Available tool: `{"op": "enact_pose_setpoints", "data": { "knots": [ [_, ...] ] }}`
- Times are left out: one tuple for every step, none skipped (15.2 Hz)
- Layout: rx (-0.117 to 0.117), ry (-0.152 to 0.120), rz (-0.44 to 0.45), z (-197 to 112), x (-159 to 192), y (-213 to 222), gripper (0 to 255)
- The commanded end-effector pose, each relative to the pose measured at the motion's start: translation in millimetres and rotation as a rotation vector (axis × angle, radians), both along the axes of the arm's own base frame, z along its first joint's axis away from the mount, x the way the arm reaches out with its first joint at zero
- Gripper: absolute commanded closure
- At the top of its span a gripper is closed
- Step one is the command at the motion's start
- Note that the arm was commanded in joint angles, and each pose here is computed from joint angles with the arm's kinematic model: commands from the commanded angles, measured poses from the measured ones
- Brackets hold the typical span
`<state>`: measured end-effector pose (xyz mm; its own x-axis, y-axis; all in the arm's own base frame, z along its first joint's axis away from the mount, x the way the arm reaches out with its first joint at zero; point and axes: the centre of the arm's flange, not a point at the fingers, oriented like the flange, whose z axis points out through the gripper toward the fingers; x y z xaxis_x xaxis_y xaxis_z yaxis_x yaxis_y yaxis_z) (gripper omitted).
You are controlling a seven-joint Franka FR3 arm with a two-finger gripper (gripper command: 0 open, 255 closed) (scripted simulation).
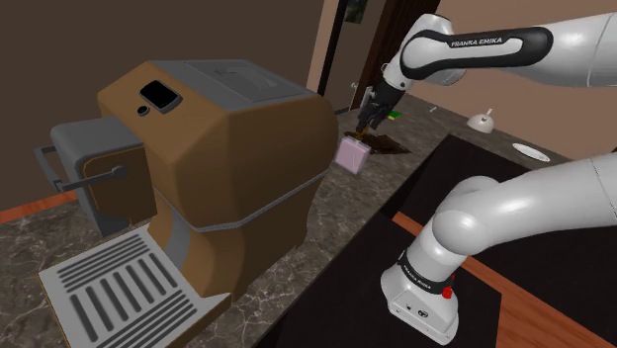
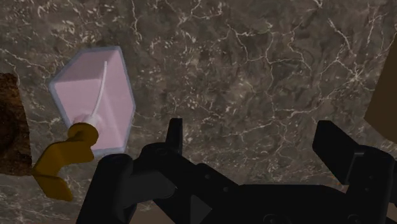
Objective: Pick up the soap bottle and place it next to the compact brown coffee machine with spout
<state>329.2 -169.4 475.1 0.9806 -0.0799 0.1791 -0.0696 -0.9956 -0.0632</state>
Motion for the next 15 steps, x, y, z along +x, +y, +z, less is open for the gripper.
{"op": "enact_pose_setpoints", "data": {
  "knots": [
    [-0.009, -0.011, 0.014, -15.7, 2.5, -21.2, 0],
    [-0.012, -0.015, 0.020, -23.5, 4.3, -31.3, 0],
    [-0.016, -0.020, 0.026, -31.3, 6.3, -41.5, 0],
    [-0.019, -0.024, 0.032, -39.0, 8.3, -51.6, 0],
    [-0.022, -0.029, 0.037, -46.7, 10.4, -61.7, 0],
    [-0.025, -0.033, 0.043, -54.4, 12.6, -71.9, 0],
    [-0.029, -0.038, 0.049, -62.0, 14.9, -82.1, 0],
    [-0.032, -0.042, 0.055, -69.6, 17.3, -92.3, 0],
    [-0.035, -0.047, 0.061, -77.1, 19.8, -102.4, 0],
    [-0.039, -0.051, 0.067, -84.6, 22.4, -112.6, 0],
    [-0.042, -0.055, 0.073, -92.0, 25.1, -122.9, 0],
    [-0.045, -0.060, 0.079, -99.4, 27.9, -133.1, 0],
    [-0.049, -0.064, 0.085, -106.7, 30.7, -143.3, 0],
    [-0.052, -0.069, 0.091, -114.0, 33.7, -153.5, 0],
    [-0.055, -0.073, 0.097, -121.2, 36.7, -163.8, 0]
  ]
}}
